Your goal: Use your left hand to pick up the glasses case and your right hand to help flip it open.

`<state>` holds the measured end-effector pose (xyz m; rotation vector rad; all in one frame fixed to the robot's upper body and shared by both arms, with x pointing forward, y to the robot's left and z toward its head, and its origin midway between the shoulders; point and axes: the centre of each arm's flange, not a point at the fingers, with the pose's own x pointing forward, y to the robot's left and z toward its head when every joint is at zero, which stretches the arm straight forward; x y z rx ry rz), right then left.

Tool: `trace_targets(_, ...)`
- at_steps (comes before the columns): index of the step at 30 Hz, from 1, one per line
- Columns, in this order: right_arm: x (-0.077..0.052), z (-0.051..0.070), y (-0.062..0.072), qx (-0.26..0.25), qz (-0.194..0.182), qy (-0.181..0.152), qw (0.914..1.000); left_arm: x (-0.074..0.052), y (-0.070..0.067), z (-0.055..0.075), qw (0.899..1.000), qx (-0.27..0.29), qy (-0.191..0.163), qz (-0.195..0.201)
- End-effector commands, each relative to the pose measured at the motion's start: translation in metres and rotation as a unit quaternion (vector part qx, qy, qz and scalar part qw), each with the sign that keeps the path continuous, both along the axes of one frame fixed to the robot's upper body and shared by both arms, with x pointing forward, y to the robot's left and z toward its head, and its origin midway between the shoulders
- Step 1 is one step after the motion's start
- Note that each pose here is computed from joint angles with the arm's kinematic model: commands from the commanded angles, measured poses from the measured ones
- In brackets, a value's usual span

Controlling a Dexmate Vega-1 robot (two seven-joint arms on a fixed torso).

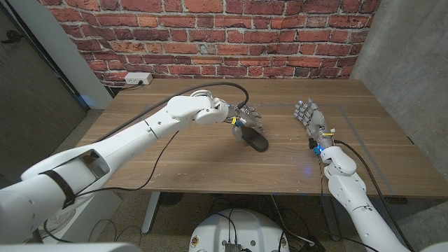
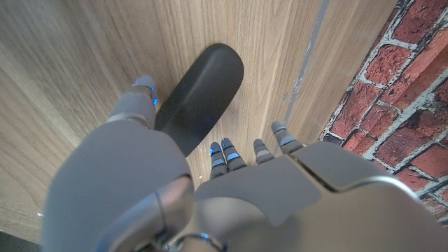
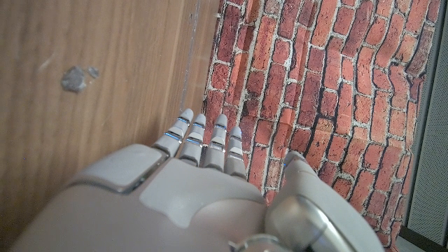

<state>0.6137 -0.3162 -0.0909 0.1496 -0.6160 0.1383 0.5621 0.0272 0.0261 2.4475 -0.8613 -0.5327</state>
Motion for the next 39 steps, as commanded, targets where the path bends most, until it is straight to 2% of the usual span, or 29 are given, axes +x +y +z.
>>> trace_targets(1,0.0,-0.003,0.0,0.0,-0.002,0.003,1.0,0.01,0.0,-0.006,1.0,-0.001,-0.012,0.0)
trace_targets(8,0.001,-0.004,0.0,-0.001,-0.003,0.004,1.0,0.016,-0.001,-0.008,1.0,0.002,-0.008,0.006)
trace_targets(24,0.004,-0.004,-0.004,-0.001,-0.008,0.009,0.9999,0.023,-0.005,-0.012,1.0,-0.012,0.0,-0.027)
trace_targets(31,0.008,-0.004,-0.005,-0.001,-0.006,0.011,0.9999,0.025,-0.005,-0.015,0.999,-0.02,-0.007,-0.043)
trace_targets(39,0.012,-0.002,-0.005,-0.004,-0.002,0.013,0.9999,0.026,-0.007,-0.014,0.999,-0.024,-0.008,-0.037)
